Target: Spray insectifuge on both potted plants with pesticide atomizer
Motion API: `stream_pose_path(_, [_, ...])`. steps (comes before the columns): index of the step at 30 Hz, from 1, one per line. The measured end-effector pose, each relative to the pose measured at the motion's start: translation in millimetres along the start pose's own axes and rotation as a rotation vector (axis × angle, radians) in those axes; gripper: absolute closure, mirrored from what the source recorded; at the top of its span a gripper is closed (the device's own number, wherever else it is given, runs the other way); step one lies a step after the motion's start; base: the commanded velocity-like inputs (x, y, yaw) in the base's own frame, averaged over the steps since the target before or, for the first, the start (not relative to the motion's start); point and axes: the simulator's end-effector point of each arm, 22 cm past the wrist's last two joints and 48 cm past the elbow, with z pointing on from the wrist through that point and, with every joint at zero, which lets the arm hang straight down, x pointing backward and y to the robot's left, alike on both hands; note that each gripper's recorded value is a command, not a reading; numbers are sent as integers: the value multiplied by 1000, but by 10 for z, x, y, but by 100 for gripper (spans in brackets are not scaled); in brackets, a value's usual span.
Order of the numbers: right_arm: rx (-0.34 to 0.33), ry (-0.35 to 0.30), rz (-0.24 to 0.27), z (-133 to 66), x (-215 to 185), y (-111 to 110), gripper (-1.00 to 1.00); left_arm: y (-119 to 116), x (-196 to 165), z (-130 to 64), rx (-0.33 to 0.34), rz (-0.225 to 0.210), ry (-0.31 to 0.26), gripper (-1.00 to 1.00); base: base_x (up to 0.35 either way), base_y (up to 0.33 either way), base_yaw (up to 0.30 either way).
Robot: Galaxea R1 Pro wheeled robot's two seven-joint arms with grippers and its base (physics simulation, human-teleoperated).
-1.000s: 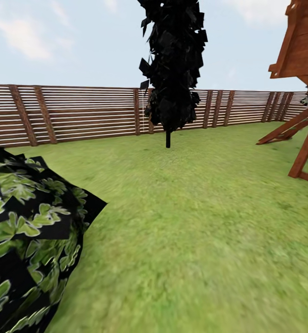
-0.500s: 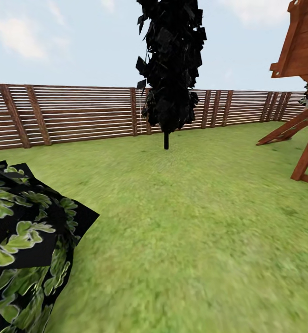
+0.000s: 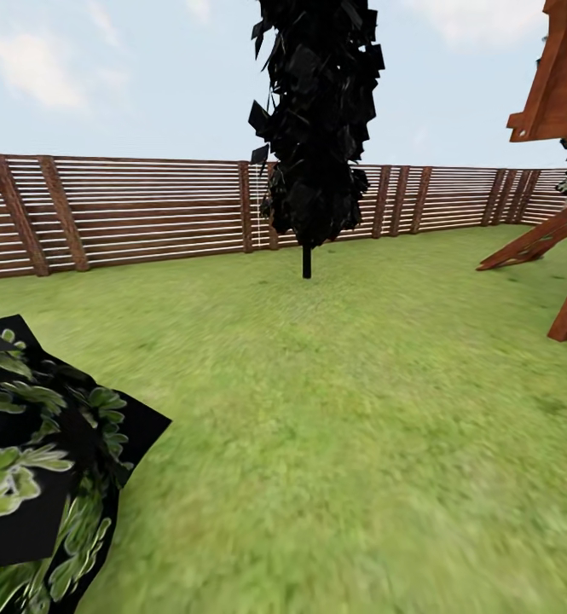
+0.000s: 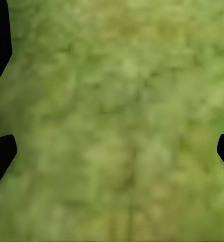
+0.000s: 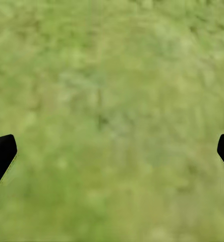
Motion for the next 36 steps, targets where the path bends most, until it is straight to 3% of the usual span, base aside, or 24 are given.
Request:
stream_pose_path(16, [-2,0,5,0,0,7,-100,5,1,0,-1,0,0,-100,336,-23,0])
stream_pose_path(36, [-2,0,4,0,0,14,-100,19,1,1,-3,1,0,-100,319,-163,0])
